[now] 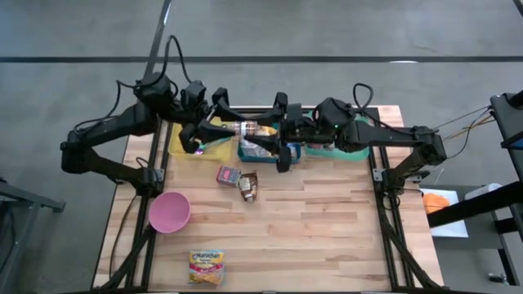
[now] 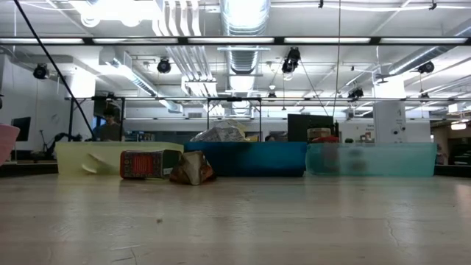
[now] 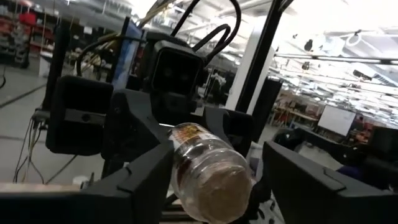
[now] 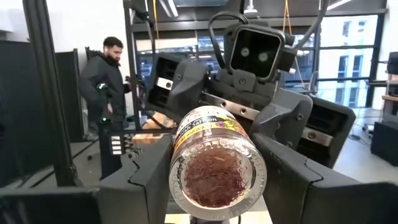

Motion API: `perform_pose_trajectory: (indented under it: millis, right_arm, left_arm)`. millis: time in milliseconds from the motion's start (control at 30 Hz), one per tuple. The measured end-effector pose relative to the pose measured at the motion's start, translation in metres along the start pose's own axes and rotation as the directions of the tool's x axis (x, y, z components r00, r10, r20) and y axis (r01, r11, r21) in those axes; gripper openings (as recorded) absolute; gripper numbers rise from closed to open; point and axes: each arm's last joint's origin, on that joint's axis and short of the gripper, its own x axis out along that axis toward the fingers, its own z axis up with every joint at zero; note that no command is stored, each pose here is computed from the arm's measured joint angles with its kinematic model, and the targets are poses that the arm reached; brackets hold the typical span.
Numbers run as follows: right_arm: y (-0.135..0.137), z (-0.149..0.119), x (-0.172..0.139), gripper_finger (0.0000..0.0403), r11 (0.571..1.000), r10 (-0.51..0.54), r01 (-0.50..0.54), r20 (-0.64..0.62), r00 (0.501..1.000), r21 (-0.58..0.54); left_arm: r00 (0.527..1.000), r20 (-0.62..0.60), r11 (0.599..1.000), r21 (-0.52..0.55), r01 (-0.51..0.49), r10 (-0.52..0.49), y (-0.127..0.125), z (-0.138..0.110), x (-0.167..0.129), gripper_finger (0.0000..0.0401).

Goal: Pick & Place Food Item
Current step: Put the brown seasoning bottle into the light green bin

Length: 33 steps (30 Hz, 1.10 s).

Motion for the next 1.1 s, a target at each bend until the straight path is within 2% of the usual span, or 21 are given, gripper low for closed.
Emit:
perform_pose_trajectory:
  millis: [133, 433, 600, 1100]
  right_arm:
    - [0.0, 0.0, 0.0, 0.0186, 1.0, -0.005, 0.005, -0.002, 1.0, 0.0]
    - [0.0, 0.0, 0.0, 0.0186, 1.0, -0.008, 0.008, -0.001, 1.0, 0.0]
    - [0.002, 0.005, -0.002, 0.0186, 1.0, -0.001, 0.001, 0.017, 1.0, -0.003]
    - [0.001, -0.003, -0.003, 0.0186, 0.999, -0.031, 0.031, -0.065, 0.997, 0.009]
  left_arm:
    - [1.0, -0.027, 1.0, -0.012, -0.009, 0.009, -0.002, 0.002, -0.001, 0.0271]
    - [0.997, -0.064, 0.999, -0.01, -0.05, 0.05, 0.0, -0.003, -0.003, 0.0273]
    - [0.977, -0.161, 0.988, -0.036, -0.148, 0.14, 0.008, -0.017, -0.003, 0.0274]
    - [0.984, -0.089, 0.988, 0.028, -0.154, 0.156, -0.004, -0.003, -0.015, 0.0274]
